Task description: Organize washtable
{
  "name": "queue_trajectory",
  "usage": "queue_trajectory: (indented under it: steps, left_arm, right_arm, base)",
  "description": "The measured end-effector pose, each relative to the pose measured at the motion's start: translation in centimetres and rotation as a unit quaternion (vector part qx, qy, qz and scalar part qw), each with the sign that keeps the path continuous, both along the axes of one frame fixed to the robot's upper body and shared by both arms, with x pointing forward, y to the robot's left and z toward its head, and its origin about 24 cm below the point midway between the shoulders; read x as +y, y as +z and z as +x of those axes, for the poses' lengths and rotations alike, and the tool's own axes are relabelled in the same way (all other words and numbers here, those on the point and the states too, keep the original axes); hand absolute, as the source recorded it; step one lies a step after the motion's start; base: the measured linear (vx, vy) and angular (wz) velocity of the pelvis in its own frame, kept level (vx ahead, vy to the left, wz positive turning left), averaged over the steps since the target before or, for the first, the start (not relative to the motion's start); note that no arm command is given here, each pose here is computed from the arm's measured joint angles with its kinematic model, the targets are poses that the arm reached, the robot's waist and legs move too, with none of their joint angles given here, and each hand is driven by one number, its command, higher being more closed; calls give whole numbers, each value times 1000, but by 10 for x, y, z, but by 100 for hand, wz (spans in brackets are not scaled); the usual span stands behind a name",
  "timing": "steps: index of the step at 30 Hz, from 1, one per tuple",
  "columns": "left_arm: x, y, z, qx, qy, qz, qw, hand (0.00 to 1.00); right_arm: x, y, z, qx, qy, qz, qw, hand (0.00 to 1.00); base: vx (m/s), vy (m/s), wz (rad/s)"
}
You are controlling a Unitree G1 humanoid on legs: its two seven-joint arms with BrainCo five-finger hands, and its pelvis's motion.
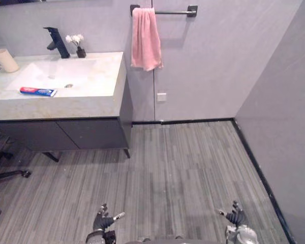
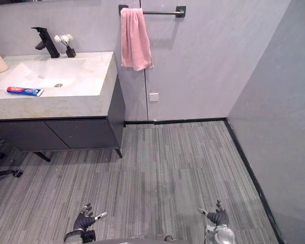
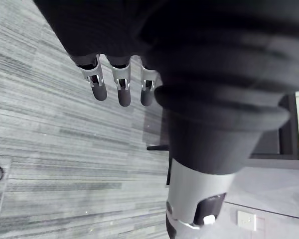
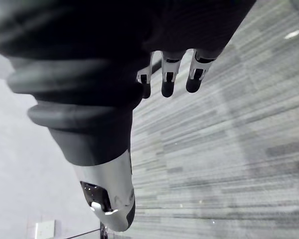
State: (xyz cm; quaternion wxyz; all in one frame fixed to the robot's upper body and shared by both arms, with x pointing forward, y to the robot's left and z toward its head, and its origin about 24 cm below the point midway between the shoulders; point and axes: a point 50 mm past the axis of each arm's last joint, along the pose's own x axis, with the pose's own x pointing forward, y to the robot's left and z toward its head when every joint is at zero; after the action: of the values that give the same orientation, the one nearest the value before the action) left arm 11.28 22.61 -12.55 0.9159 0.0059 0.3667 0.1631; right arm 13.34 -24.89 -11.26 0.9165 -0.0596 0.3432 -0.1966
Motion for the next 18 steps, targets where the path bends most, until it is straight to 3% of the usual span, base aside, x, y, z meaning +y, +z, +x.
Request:
queue_trajectory:
  steps: [5,18]
  left_arm:
    - [4,9,10,-25,-19,20,999,0]
    - [3,18,16,-55,-25,19,998,0]
  right_arm:
    - [-10,12,12,-14,42,-45,998,0]
    - [-9,15,19,-24,45,-38,998,0]
  base:
    - [72,-12,7]
    - [-45,-13,-4]
